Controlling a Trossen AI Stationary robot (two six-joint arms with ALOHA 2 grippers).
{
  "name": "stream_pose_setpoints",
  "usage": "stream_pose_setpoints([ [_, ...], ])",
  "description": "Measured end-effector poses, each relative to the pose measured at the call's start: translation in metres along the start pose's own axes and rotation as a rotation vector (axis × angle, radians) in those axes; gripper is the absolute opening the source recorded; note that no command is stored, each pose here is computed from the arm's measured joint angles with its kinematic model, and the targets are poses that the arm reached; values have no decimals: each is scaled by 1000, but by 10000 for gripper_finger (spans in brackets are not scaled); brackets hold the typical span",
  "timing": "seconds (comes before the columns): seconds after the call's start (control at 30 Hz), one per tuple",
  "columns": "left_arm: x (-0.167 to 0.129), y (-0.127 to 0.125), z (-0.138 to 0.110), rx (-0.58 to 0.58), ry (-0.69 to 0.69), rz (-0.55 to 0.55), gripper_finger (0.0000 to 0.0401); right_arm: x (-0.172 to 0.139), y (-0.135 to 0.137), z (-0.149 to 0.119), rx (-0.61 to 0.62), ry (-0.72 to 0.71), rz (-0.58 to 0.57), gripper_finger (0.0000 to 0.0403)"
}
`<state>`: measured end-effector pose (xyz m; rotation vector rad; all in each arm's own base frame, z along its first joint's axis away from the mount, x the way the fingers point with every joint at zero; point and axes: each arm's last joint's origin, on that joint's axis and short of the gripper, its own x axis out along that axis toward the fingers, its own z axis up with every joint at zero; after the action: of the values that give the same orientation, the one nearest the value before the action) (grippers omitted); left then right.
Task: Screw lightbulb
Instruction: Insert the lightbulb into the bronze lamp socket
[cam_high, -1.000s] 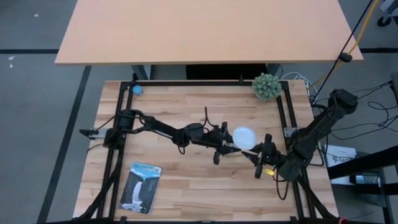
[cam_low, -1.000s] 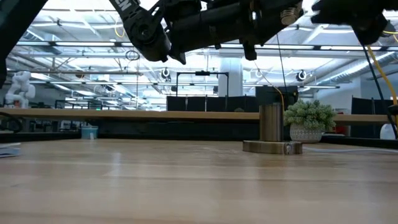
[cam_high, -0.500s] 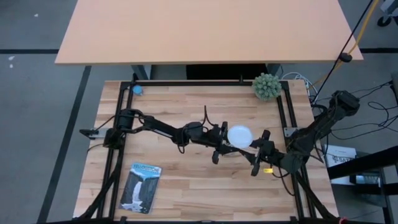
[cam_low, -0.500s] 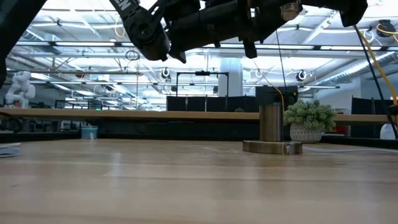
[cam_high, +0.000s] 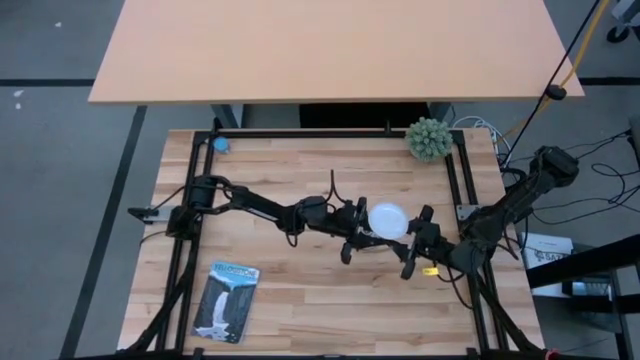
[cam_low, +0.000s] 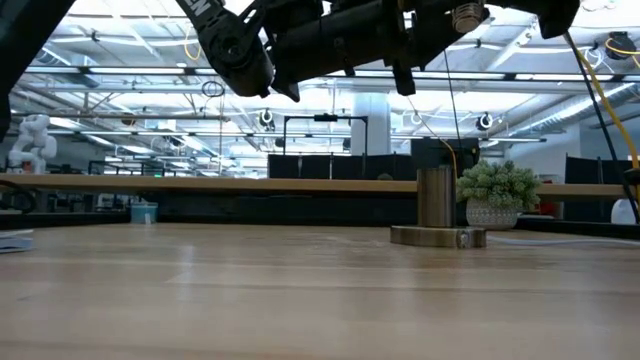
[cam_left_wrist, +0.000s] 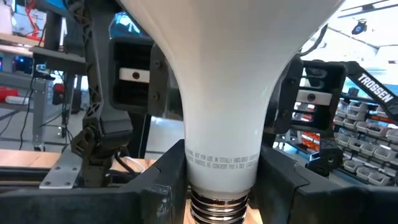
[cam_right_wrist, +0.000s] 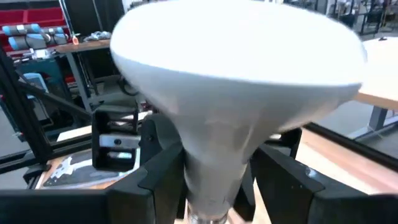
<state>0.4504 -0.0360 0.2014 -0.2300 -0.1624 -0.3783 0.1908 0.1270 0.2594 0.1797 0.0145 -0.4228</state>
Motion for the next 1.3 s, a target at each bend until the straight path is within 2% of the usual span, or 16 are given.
stream_pose_setpoints([
  [0.23, 0, 2, -4, -12, 33, 13, 137, 10, -3, -3, -18, 4, -37, 218],
  [0.43, 0, 1, -7, -17, 60, 11, 137, 13, 0, -8, -18, 27, 1, 199],
  [0.57, 0, 2, -6, -34, 47, 52, 140, 13, 0, -8, -5, 28, 4, 182],
  [0.77, -2, 6, -14, -68, 117, 67, 246, 13, 0, -7, -4, 26, 9, 170],
  [0.83, -3, 11, -15, -75, 134, 77, 267, 13, 0, -7, -13, 24, 7, 169],
  [0.93, -7, 18, -17, -134, 183, 45, 279, 12, -1, -4, -4, 18, 8, 168],
  [1.13, -15, 34, -12, -229, 228, -94, 282, 7, 0, -4, -16, 21, 28, 167],
  [1.3, -20, 44, -10, -255, 255, -121, 283, 5, 2, -5, -4, 27, 38, 167],
])
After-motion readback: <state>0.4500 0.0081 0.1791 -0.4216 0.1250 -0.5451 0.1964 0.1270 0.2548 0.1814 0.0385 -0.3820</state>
